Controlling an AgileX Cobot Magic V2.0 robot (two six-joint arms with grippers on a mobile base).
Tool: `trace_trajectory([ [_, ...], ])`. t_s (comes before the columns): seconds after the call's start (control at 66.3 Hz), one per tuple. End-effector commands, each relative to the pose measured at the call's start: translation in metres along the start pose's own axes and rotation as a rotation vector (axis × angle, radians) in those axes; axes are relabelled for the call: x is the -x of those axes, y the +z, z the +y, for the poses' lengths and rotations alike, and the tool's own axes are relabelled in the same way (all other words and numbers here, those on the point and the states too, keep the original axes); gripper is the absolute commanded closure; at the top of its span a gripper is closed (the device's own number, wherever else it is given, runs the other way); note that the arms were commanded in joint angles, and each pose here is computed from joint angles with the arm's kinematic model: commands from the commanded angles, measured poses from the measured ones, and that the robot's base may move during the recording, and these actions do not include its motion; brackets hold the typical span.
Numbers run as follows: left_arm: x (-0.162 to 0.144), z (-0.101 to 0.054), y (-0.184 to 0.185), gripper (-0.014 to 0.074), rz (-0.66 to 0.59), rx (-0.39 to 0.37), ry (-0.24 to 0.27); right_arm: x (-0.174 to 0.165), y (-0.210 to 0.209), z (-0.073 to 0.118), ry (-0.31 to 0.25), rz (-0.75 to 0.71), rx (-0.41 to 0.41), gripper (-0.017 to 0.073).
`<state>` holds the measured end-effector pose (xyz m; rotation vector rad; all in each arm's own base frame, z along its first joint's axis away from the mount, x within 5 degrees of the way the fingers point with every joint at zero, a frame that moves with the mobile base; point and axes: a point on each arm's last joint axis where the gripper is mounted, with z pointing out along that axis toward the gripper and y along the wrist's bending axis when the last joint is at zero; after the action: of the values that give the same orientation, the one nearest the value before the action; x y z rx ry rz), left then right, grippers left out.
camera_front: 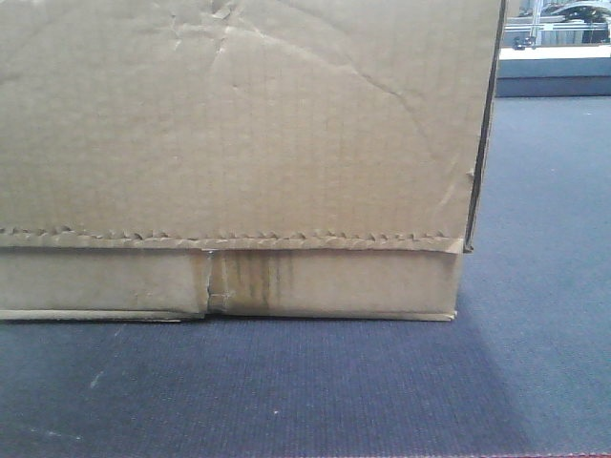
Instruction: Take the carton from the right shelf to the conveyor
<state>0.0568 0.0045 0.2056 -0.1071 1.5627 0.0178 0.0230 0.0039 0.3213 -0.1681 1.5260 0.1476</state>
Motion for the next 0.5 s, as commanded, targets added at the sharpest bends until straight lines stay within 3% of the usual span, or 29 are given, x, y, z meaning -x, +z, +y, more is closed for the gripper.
trace_trajectory([
  [0.0, 0.002, 0.0, 0.0, 0.0579, -0.025, 0.0, -0.001, 0.002, 0.0, -0.001, -0.019, -0.026, -0.008, 0.0627],
  [0.302, 0.002, 0.0, 0.0, 0.0579, -0.025, 0.0, -0.001, 0.002, 0.0, 0.0, -0.019, -0.03, -0.008, 0.0627],
  [0.483, 0.002, 0.0, 0.0, 0.0579, -0.025, 0.0, -0.001, -0.009, 0.006, -0.002, 0.004, -0.04, -0.1, 0.0627],
])
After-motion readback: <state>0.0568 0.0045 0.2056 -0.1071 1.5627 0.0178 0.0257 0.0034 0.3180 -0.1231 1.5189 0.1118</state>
